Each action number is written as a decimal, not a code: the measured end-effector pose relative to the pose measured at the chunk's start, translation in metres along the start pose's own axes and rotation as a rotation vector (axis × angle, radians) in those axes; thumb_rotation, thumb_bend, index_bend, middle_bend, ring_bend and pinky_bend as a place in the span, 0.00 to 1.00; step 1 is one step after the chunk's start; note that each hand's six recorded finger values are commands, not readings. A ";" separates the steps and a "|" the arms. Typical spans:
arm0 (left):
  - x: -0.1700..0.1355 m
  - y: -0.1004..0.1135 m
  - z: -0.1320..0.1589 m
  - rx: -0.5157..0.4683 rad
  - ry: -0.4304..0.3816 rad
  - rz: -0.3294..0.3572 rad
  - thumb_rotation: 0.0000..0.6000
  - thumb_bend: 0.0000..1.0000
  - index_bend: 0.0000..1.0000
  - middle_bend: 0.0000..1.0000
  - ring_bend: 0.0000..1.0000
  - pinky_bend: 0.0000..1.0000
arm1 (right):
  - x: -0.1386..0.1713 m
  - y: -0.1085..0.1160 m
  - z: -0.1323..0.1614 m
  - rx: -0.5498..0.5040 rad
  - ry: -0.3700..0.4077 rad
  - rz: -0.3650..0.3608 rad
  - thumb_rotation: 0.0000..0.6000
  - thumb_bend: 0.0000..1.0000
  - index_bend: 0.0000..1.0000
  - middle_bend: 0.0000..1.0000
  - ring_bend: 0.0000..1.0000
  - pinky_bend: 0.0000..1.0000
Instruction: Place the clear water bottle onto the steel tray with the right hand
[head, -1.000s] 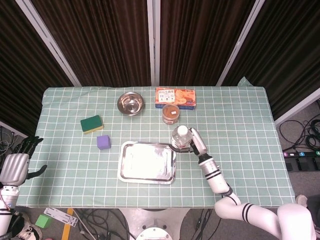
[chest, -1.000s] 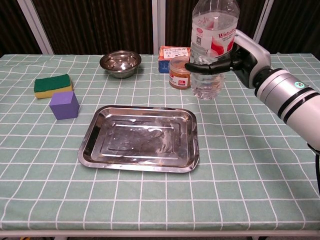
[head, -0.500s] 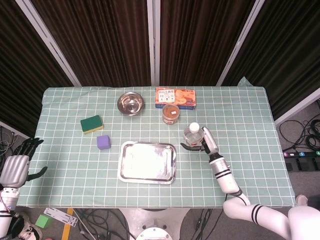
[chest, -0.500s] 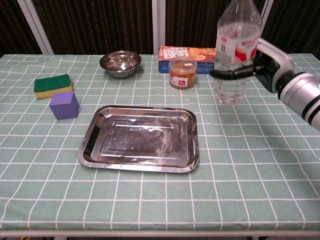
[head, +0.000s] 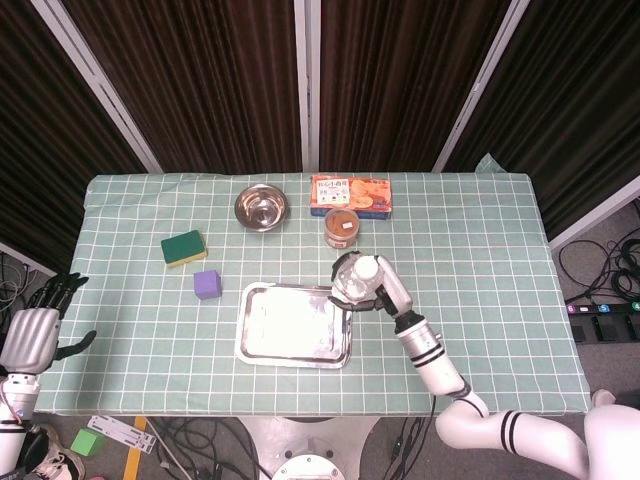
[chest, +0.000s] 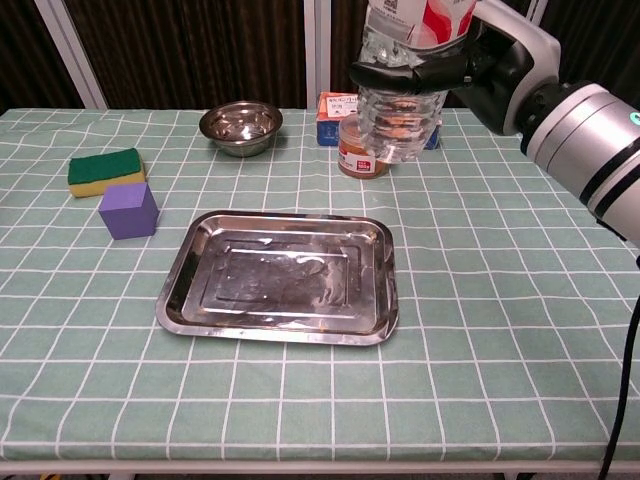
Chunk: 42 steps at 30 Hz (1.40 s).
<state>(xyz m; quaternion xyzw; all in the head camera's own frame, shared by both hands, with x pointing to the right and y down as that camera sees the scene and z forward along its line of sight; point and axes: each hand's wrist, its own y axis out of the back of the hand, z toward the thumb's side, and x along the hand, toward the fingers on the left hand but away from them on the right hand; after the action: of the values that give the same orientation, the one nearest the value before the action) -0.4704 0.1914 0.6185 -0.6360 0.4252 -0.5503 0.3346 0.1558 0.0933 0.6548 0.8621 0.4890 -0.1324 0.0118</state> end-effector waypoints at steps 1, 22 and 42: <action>-0.001 0.000 -0.001 0.000 0.001 -0.001 1.00 0.25 0.19 0.21 0.11 0.19 | 0.002 -0.002 -0.004 -0.008 -0.017 0.004 1.00 0.21 0.74 0.57 0.38 0.43; -0.004 0.007 -0.013 0.005 0.034 0.020 1.00 0.25 0.18 0.21 0.11 0.19 | -0.015 -0.048 -0.065 0.070 -0.126 0.102 1.00 0.20 0.74 0.57 0.38 0.43; -0.004 0.006 -0.030 0.010 0.068 0.013 1.00 0.25 0.19 0.21 0.11 0.19 | -0.031 -0.095 -0.108 0.045 -0.172 0.216 1.00 0.00 0.52 0.46 0.24 0.33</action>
<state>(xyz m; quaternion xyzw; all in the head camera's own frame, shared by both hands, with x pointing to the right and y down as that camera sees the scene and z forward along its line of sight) -0.5013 0.1937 0.6162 -0.6124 0.4375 -0.5716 0.3268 0.0835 0.1326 0.7768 0.8953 0.3873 -0.2147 0.0485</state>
